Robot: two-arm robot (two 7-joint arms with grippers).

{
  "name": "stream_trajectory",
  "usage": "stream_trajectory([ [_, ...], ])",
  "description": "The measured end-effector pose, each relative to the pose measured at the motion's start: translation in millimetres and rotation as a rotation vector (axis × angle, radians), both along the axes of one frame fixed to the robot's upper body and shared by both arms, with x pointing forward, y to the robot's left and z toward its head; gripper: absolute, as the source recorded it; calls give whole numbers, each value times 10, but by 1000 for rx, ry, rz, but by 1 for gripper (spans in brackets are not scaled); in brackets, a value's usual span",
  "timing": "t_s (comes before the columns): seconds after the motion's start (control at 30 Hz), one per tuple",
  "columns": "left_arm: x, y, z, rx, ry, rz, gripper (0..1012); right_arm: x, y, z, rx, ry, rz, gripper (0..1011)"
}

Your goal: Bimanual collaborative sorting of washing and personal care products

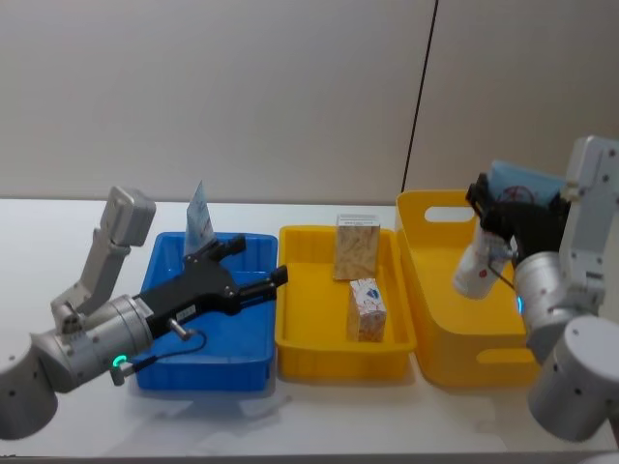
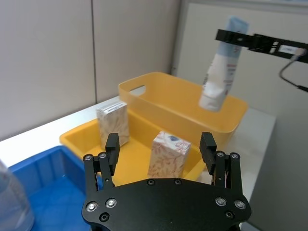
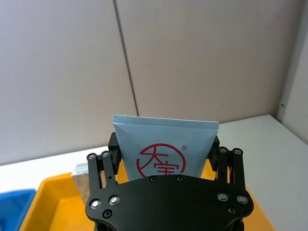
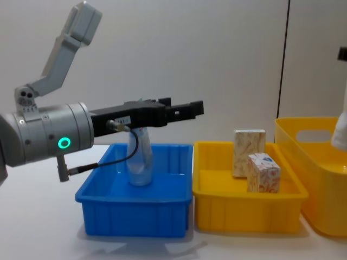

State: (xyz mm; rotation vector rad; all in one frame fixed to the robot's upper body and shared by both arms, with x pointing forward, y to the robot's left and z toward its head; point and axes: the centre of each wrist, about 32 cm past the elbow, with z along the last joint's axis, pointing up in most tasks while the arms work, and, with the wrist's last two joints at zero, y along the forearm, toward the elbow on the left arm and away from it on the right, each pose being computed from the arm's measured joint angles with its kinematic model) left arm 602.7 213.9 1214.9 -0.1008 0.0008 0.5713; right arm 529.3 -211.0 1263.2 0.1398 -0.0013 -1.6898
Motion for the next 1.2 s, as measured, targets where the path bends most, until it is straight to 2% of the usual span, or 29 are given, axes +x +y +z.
stream_trajectory([
  [0.3,-161,-22,-42,46,-13,91,1002,-180,-87,-190,-46,-13,97,1004],
  [0.4,-235,-31,-57,65,-21,130,1002,-248,-112,-256,-61,-14,134,1004],
  [0.43,-235,-31,-57,65,-21,130,1002,-267,-117,-272,-65,-15,144,1003],
  [0.6,-359,-49,-80,94,-36,195,1002,-394,-162,-392,-89,-13,212,1004],
  [0.63,-359,-49,-80,94,-36,195,1001,-413,-165,-407,-92,-13,223,1003],
  [0.97,-577,-80,-105,140,-70,308,1002,-689,-227,-627,-126,-4,369,1005],
  [1.2,-740,-102,-115,168,-99,389,1001,-825,-250,-724,-135,5,440,1005],
])
